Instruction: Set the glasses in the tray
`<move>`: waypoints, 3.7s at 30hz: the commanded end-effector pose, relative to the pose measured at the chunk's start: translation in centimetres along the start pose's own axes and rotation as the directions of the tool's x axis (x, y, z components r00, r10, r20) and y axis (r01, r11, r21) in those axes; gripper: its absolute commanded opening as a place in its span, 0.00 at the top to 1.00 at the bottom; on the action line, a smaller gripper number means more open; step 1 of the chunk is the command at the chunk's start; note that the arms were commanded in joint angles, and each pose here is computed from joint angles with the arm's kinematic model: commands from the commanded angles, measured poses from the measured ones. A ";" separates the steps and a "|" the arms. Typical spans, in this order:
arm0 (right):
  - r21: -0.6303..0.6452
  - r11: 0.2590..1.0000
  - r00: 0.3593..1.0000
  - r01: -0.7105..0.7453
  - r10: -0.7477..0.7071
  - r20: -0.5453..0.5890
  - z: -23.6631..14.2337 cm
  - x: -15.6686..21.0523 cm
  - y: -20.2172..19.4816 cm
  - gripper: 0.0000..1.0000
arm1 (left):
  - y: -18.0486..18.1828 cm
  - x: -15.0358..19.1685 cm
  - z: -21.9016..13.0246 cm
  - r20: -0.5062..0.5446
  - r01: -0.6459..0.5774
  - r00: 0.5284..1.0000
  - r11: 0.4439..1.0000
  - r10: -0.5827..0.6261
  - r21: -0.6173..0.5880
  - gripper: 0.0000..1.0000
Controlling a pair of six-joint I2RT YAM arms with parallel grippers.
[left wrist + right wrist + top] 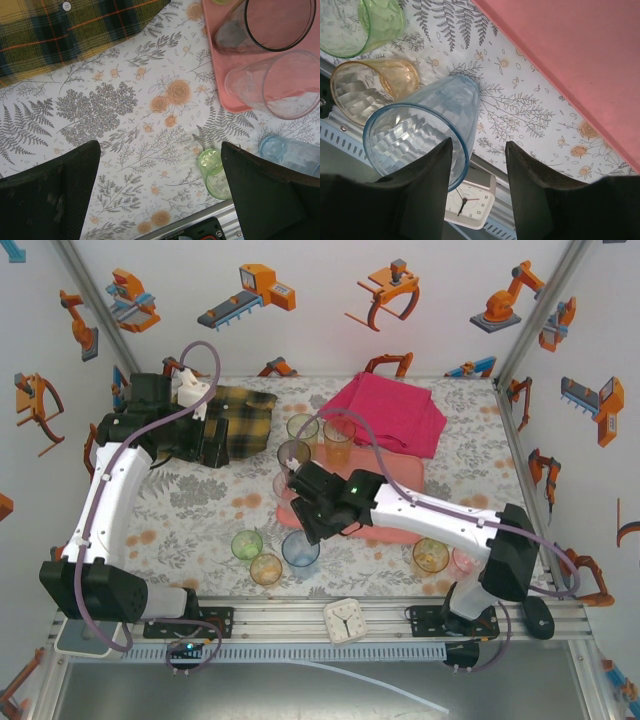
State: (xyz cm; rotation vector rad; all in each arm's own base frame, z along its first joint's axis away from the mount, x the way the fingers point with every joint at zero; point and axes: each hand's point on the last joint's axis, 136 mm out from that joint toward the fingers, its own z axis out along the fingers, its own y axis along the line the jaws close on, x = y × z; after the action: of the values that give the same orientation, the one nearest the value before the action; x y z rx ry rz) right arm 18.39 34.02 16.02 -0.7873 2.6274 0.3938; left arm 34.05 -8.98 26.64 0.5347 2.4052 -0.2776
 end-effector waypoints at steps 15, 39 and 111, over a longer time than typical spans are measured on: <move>0.108 0.994 1.000 0.014 -0.013 -0.013 1.6 1.2 -1.3 0.72 | -0.3 0.0 -0.3 0.016 0.005 1.000 1.000 -0.005 0.014 0.01; 0.068 0.997 0.998 0.022 -0.026 0.064 -0.6 0.3 -1.1 0.97 | -0.4 -0.3 -0.7 0.027 0.009 1.000 1.000 -0.009 0.014 0.01; 0.235 0.953 0.980 -0.193 0.172 0.104 3.1 -13.5 -17.9 0.93 | -0.7 -0.2 -1.1 0.025 -0.006 1.000 1.000 0.005 0.022 0.02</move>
State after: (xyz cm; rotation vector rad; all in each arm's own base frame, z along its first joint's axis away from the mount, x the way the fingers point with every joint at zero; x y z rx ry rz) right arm 38.99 26.56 15.47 -0.4376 2.6442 0.1295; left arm 33.97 -9.16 26.66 0.5390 2.4038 -0.2914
